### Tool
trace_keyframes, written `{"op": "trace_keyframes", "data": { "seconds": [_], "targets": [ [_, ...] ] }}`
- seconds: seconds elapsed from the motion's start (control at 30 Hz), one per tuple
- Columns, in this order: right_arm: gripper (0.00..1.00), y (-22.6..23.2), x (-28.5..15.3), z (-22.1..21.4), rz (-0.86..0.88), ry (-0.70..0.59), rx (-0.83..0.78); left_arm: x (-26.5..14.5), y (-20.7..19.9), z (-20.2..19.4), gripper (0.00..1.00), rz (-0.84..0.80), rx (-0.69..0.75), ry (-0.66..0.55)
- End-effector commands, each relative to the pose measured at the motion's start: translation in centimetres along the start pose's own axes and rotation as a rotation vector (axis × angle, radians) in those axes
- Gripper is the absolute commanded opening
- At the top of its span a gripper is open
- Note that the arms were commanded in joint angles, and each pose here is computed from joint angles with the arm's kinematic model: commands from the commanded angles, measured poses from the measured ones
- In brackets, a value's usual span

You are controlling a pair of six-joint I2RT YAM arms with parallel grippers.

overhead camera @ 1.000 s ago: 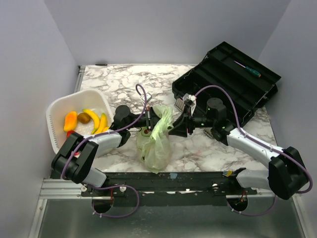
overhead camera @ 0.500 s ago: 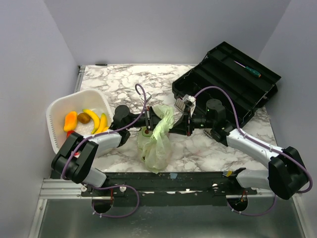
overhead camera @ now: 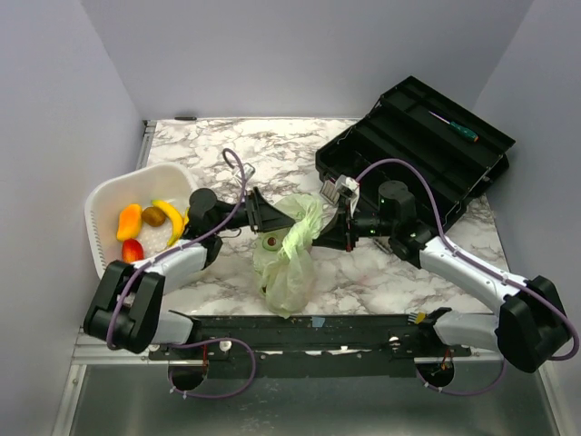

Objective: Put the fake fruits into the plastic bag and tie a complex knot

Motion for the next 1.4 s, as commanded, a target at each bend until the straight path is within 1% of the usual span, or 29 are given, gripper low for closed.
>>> {"op": "trace_keyframes", "data": {
  "seconds": [0.0, 0.1, 0.13, 0.2, 0.23, 0.27, 0.3, 0.33, 0.37, 0.43, 0.5, 0.6, 0.7, 0.83, 1.27, 1.33, 1.37],
  "targets": [
    [0.01, 0.8, -0.3, 1.1, -0.017, -0.008, -0.047, -2.9, 0.0, 0.5, 0.53, 0.055, 0.1, 0.0],
    [0.01, 0.8, -0.4, 1.3, -0.027, -0.004, -0.051, -4.7, 0.3, 1.1, 0.56, 0.111, 0.163, 0.005],
    [0.01, 0.8, -0.4, 1.3, -0.027, 0.0, -0.056, -5.4, -0.1, 1.6, 0.57, 0.117, 0.209, 0.009],
    [0.01, 0.7, -0.4, 1.3, -0.034, 0.011, -0.056, -6.7, -0.6, 1.7, 0.58, 0.15, 0.298, 0.055],
    [0.01, 0.7, -0.5, 1.3, -0.036, 0.016, -0.057, -7.4, -0.9, 1.7, 0.6, 0.157, 0.403, 0.082],
    [0.01, 0.7, -0.5, 1.3, -0.037, 0.018, -0.058, -8.1, -1.6, 1.1, 0.61, 0.161, 0.442, 0.125],
    [0.01, 0.8, -0.5, 1.4, -0.037, 0.021, -0.059, -8.6, -2.2, 0.9, 0.62, 0.149, 0.564, 0.162],
    [0.01, 0.8, -0.5, 1.4, -0.036, 0.025, -0.061, -9.2, -3.0, 0.1, 0.64, 0.146, 0.641, 0.21],
    [0.01, 0.9, -0.5, 1.5, -0.036, 0.026, -0.061, -9.6, -3.8, -0.4, 0.65, 0.135, 0.709, 0.235],
    [0.01, 0.9, -0.5, 1.6, -0.036, 0.024, -0.061, -10.0, -4.6, -1.0, 0.68, 0.146, 0.781, 0.256],
    [0.01, 1.0, -0.5, 1.8, -0.037, 0.022, -0.056, -9.9, -4.9, -1.2, 0.68, 0.167, 0.824, 0.26],
    [0.01, 1.0, -0.4, 1.8, -0.033, 0.016, -0.058, -8.9, -5.0, -1.3, 0.67, 0.182, 0.845, 0.266],
    [0.01, 1.0, -0.4, 1.8, -0.029, 0.006, -0.067, -7.6, -4.9, -1.8, 0.63, 0.163, 0.866, 0.29],
    [0.01, 1.0, -0.5, 1.8, -0.03, 0.007, -0.062, -5.9, -5.3, -2.3, 0.64, 0.124, 0.879, 0.307],
    [0.01, 1.1, -0.4, 1.8, -0.016, 0.011, -0.067, -3.6, -4.8, -2.8, 0.64, 0.097, 0.774, 0.305],
    [0.01, 1.2, -0.4, 1.8, -0.013, 0.011, -0.069, -3.4, -4.5, -2.6, 0.6, 0.107, 0.755, 0.307],
    [0.01, 1.2, -0.4, 1.9, -0.014, 0.01, -0.067, -3.3, -4.4, -2.6, 0.55, 0.116, 0.746, 0.308]
  ]
}}
Point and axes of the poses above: each gripper's point midway between its finger pads, its own x axis out along the fingers, its own y axis along the line the jaws close on, z = x × y, the point moved 5 cm from there along -x, back along the fingers, and after that the axes turned 13 degrees about x, right-handed, at the moved point
